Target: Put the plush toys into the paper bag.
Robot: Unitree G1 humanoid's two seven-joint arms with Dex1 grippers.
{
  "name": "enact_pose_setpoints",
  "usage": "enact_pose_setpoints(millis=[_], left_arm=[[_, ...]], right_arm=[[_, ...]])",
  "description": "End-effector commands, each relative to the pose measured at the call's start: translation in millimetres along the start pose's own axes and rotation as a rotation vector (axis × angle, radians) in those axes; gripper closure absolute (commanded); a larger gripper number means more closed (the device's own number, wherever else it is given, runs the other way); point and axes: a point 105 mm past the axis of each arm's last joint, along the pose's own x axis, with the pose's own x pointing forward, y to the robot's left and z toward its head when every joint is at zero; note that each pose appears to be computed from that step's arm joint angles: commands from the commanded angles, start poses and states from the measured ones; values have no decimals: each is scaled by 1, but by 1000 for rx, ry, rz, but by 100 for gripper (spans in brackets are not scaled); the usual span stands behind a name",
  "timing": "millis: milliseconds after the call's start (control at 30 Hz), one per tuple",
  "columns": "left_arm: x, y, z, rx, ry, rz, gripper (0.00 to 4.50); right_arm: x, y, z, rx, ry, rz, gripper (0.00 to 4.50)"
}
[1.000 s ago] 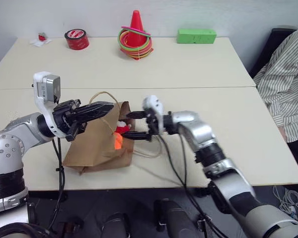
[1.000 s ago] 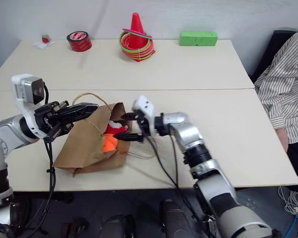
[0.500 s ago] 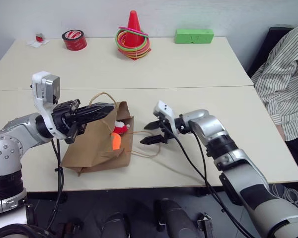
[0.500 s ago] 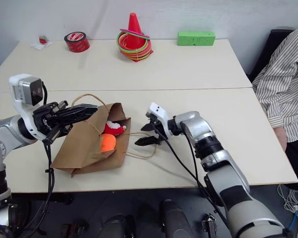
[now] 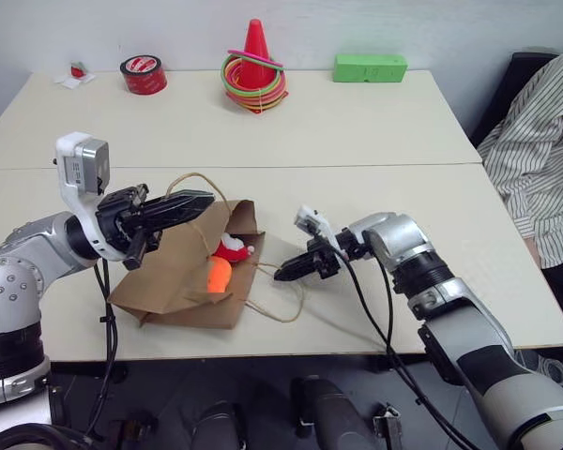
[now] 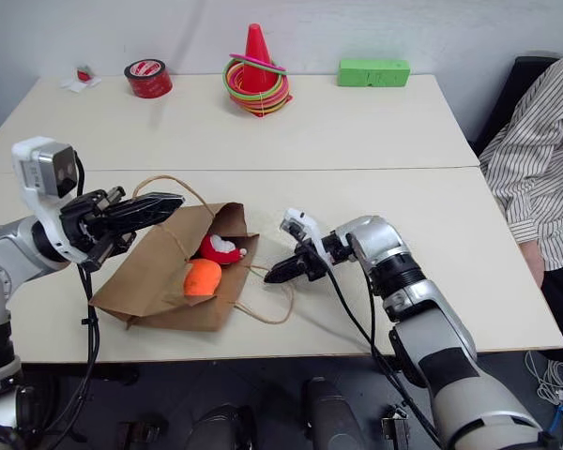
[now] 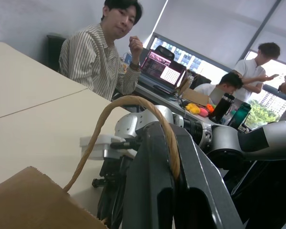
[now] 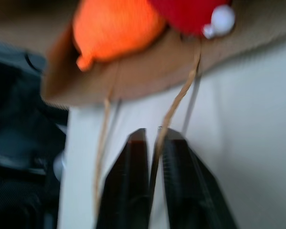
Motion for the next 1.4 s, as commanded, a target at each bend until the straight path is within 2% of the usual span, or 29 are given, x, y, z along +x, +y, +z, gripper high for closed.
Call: enact_pose_setpoints(millis=[33,200,300,467,667,767,900,1033,1133,1200,1267,1333,1400], left_arm=[[3,-4,10,79,-28,-6,450],[1,7,16,154,-62,61,450],[0,14,18,197,-75,90,450],[5,21,18,235,-87,101,450],[10,23,15,196,-98,73,450],[5,19,6,146,-27,74,393],[-11,17,9,164,18,126,266],[-30,16,12,197,73,189,143],[-45,12,7,191,129,218,51],[-57,9,-7,180,195,240,5],[-71,4,-33,171,324,253,5],[-73,-9,-51,144,357,225,0],[-63,-22,-62,154,353,187,0]], right_arm=[[-33,36,27,9,-143,94,447],[-79,82,41,-7,-192,128,447],[-101,94,52,-23,-228,93,447],[-116,93,74,-56,-290,16,447],[-113,60,81,5,-365,-111,447],[-116,69,80,-15,-397,-69,392],[-141,81,84,-46,-479,-44,250],[-166,89,72,-64,-503,-55,116],[-185,91,66,-91,-597,-71,16],[-189,87,55,-110,-614,-107,13],[-188,79,36,-97,-599,-151,13],[-170,65,7,-159,-505,-255,57],[-135,66,-18,-254,-371,-256,110]])
